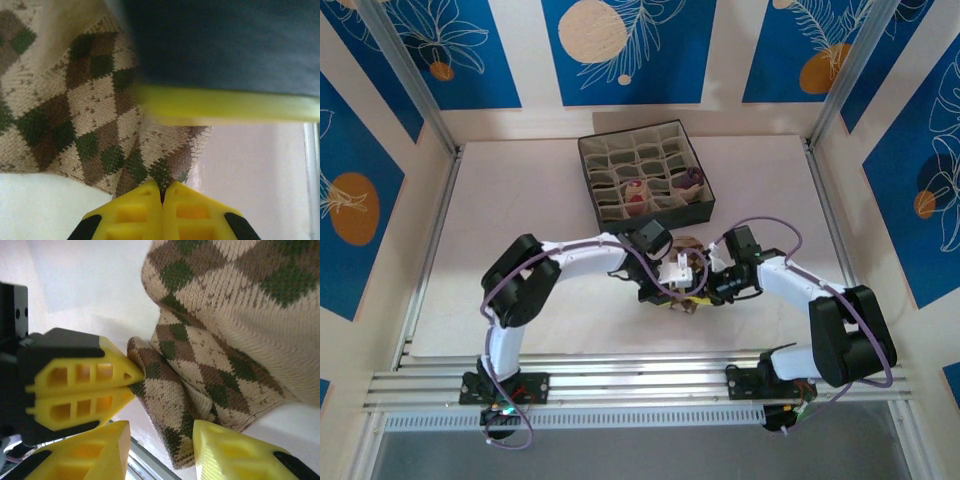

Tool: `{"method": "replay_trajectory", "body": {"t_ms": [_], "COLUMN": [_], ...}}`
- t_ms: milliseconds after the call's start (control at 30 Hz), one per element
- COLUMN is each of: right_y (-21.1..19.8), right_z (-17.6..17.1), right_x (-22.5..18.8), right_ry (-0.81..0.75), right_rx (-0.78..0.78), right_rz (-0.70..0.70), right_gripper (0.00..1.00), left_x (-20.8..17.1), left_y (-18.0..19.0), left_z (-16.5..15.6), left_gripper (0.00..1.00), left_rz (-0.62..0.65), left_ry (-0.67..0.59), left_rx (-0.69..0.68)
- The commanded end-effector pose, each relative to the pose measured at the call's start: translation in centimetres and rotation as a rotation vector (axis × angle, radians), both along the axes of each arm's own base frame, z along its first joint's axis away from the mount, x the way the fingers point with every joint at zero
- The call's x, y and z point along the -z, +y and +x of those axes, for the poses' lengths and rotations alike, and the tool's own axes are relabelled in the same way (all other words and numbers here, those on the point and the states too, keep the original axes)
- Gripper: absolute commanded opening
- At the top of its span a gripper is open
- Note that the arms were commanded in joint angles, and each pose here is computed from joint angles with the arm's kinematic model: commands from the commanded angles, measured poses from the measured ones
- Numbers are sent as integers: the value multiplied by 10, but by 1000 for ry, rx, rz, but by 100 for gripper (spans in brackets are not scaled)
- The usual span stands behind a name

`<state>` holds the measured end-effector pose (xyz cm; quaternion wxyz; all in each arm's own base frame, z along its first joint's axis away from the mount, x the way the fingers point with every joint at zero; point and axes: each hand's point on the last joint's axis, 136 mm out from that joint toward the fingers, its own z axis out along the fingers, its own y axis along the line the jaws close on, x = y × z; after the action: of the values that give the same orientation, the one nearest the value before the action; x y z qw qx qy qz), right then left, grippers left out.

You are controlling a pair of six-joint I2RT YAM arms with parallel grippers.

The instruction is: Roll the socks

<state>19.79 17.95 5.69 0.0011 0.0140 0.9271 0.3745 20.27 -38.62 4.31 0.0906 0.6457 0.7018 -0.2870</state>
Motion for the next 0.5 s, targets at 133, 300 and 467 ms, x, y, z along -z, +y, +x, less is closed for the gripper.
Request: {"method": "replay_trajectory", "body": {"t_ms": [133, 300, 467], "right_y": [6, -1, -8], "right_z": [-3, -3, -10], "right_x": [12, 27, 38], "right_ry": [32, 102, 170], "right_rx": [-1, 21, 16], "right_rz": [-16, -103, -173], "right_gripper": [37, 20, 3], "left_x": [3, 3, 5], "left_y": [5, 5, 6], "left_z": [-16, -13, -3], "left_gripper": [0, 0, 3], "left_rz": [54, 31, 2], "left_ry": [298, 265, 214], "left_rx": [-110, -116, -159]}}
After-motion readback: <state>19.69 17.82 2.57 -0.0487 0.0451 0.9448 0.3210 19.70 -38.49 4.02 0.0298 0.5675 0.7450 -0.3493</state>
